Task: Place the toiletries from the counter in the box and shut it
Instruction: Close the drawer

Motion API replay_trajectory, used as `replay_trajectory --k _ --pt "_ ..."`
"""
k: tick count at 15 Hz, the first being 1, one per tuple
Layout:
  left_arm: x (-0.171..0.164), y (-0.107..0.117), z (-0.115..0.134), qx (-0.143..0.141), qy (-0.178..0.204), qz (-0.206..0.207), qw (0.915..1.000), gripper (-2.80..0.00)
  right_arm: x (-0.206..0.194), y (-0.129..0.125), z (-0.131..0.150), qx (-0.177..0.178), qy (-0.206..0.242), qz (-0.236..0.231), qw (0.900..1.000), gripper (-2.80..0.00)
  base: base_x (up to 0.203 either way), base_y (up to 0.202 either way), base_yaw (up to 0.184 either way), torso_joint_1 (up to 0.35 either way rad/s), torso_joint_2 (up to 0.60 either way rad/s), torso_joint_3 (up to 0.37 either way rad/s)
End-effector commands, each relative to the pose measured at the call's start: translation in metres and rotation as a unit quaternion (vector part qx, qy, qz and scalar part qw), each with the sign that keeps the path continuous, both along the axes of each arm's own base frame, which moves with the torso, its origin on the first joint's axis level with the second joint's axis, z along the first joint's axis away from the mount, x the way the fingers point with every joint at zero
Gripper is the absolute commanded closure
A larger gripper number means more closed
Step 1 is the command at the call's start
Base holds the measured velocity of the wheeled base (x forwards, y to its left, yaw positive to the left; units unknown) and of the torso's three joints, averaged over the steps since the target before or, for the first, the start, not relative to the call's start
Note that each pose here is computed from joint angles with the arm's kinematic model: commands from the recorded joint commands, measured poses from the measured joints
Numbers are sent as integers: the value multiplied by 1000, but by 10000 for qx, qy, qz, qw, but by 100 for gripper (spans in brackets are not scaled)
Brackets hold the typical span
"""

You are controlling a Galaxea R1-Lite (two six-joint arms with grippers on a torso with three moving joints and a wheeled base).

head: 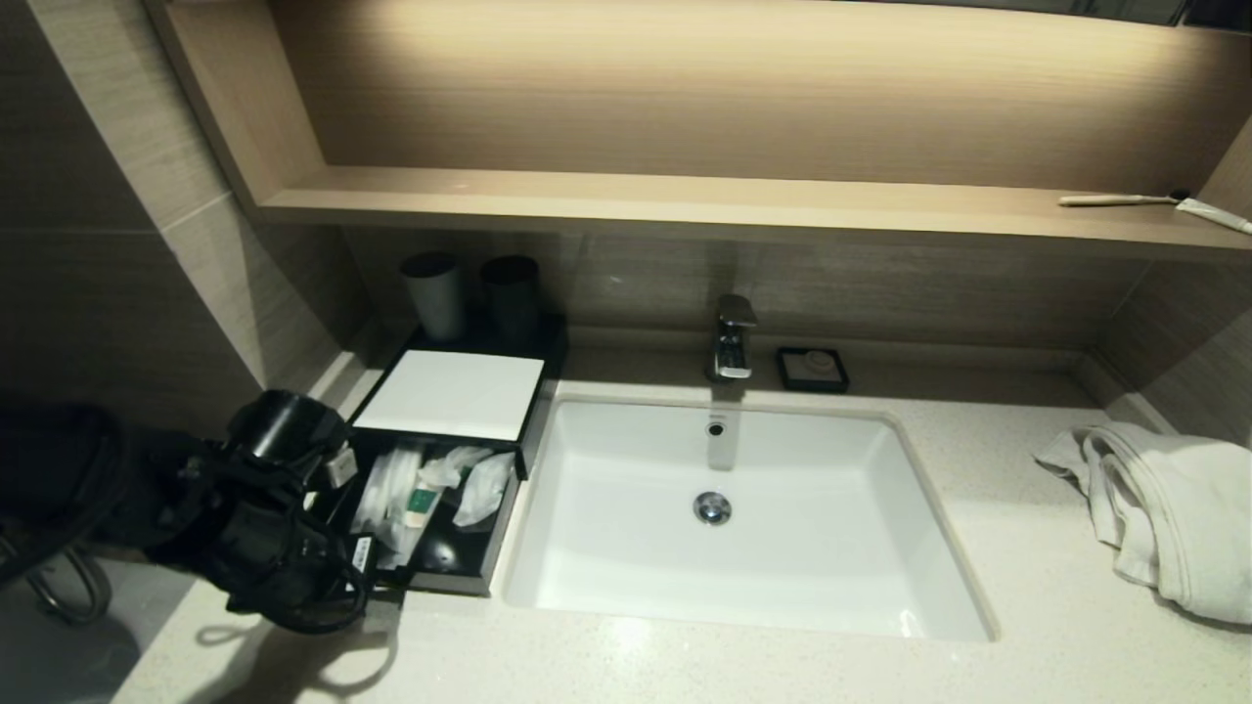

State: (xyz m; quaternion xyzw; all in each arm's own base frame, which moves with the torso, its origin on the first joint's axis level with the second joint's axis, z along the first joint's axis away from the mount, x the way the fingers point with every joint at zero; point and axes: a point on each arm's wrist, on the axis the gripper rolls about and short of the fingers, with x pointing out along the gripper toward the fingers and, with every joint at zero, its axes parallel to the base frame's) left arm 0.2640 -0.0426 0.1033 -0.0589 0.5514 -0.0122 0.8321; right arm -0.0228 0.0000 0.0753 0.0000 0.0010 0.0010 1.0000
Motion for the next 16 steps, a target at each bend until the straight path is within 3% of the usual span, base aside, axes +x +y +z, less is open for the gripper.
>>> replay_trajectory --k 1,16 --pt "5 -1 -2 -2 23 8 10000 0 0 0 0 0 -2 1 10000 0 0 0 0 0 0 0" --pt "43 -7 7 -40 -332 42 9994 0 0 0 0 0 -2 -4 10000 0 0 0 0 0 0 0"
